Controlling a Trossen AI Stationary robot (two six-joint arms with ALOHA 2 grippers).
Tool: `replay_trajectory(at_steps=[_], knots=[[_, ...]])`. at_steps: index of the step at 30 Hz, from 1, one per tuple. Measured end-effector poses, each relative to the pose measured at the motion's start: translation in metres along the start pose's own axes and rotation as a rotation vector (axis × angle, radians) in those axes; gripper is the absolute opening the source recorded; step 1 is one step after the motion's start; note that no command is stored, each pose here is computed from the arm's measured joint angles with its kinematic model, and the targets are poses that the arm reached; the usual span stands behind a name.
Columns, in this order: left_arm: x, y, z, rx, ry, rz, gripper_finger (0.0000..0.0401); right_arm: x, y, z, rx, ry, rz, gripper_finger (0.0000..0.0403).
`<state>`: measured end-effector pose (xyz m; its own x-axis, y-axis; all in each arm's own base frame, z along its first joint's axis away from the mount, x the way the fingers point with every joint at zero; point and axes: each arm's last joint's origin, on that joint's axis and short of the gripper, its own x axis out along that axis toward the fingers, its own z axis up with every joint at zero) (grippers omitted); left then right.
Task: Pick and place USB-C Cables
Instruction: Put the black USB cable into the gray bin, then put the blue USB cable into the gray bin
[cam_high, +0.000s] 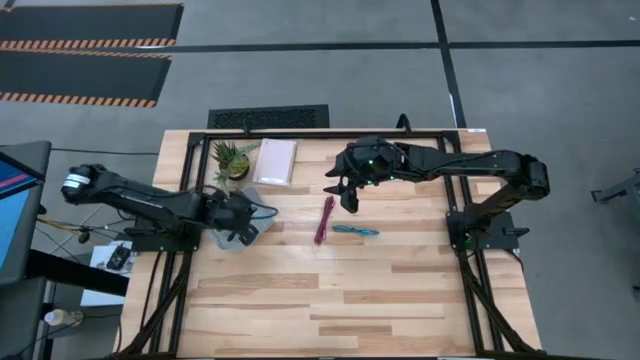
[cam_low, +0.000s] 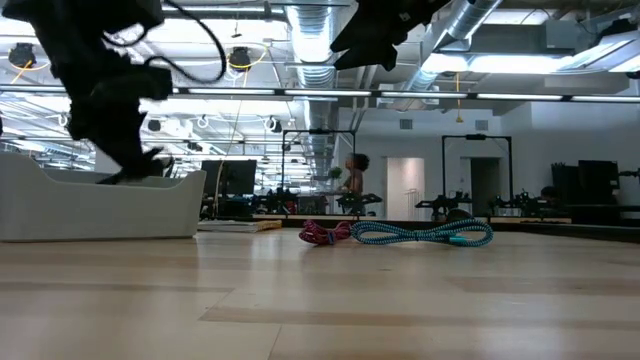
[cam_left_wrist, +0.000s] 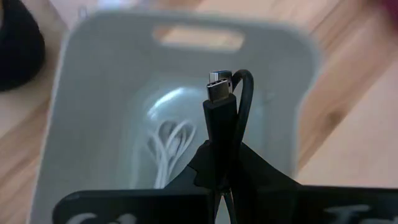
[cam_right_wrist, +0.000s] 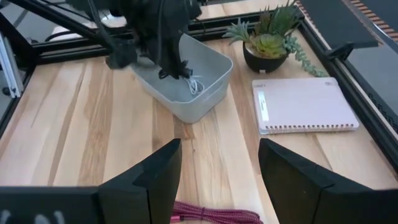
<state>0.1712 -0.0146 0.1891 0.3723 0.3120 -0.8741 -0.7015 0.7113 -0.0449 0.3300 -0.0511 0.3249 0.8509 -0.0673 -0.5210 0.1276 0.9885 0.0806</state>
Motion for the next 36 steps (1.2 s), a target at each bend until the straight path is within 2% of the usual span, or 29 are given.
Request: replay_trajectory(at_steps=[5,10,16,26,30,36], knots=[[0.019,-0.007,-0.006,0.050,0.111,0.058,0.0000,0.000,0.000,0.000,0.000,0.000,0.000,0.0235],[0.033,-0.011,-0.010,0.087,0.165,0.108,0.0001,0.000,0.000,0.000,0.000,0.000,0.000,0.0235],[0.043,-0.014,-0.014,0.146,0.235,0.118,0.0023,0.000,0.000,0.000,0.000,0.000,0.000,0.0235],[0.052,-0.015,-0.017,0.169,0.269,0.158,0.0054,0.000,0.000,0.000,0.000,0.001,0.001,0.0235],[0.053,-0.016,-0.016,0.174,0.244,0.156,0.0084,0.000,0.000,-0.002,0.002,0.022,0.000,0.0235],[0.052,-0.017,-0.014,0.193,0.238,0.156,0.0168,0.000,0.000,-0.008,0.009,0.087,-0.004,0.0235]])
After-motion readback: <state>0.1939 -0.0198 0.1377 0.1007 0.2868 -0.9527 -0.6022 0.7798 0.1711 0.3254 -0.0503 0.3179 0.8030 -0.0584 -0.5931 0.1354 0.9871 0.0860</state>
